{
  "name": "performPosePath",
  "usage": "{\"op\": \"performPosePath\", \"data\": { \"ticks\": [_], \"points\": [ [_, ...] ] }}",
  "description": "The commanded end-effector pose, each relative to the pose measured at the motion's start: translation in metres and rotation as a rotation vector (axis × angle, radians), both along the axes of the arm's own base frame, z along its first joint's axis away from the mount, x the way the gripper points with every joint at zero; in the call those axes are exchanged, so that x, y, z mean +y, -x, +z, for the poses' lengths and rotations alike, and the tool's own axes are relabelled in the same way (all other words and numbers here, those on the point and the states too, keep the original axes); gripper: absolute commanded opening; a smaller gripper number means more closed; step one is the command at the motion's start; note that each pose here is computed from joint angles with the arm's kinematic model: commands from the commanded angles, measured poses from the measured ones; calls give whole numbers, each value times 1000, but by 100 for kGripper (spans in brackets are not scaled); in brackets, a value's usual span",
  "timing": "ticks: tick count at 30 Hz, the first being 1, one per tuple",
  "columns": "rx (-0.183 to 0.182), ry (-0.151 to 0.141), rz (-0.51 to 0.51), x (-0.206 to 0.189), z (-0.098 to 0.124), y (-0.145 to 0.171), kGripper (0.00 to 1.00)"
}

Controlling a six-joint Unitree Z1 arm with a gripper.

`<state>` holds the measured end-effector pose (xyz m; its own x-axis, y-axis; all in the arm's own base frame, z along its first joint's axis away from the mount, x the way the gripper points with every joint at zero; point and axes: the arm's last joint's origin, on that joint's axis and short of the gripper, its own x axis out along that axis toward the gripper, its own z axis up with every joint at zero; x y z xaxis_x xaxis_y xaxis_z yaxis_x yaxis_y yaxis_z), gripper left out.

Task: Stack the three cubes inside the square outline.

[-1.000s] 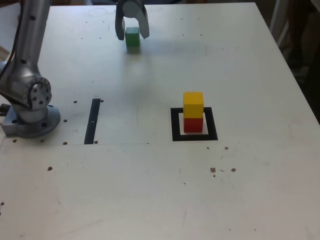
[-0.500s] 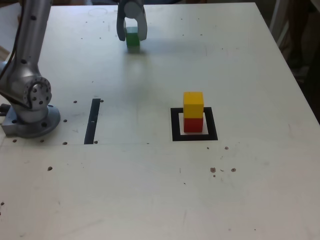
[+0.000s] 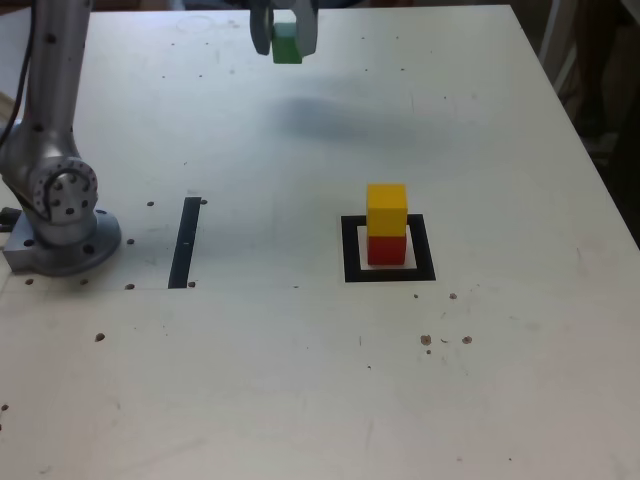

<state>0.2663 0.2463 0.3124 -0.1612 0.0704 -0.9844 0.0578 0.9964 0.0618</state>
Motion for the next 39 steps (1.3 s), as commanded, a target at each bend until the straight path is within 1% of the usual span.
{"op": "performPosePath", "data": {
  "ticks": [1, 3, 7, 11, 15, 18, 23, 29, 33, 39],
  "points": [
    [-15, -12, -21, -22, 16, -3, 17],
    [-24, -8, -45, -53, 32, -8, 17],
    [-40, 14, -76, -103, 50, -14, 17],
    [-49, 50, -76, -144, 58, -15, 17],
    [-66, 93, -42, -175, 63, -12, 17],
    [-79, 105, -13, -196, 67, -12, 17],
    [-90, 103, 33, -229, 70, -13, 17],
    [-86, 101, 83, -260, 68, -21, 17],
    [-86, 97, 81, -276, 64, -38, 17],
    [-71, 76, 84, -289, 50, -67, 17]
  ]
}}
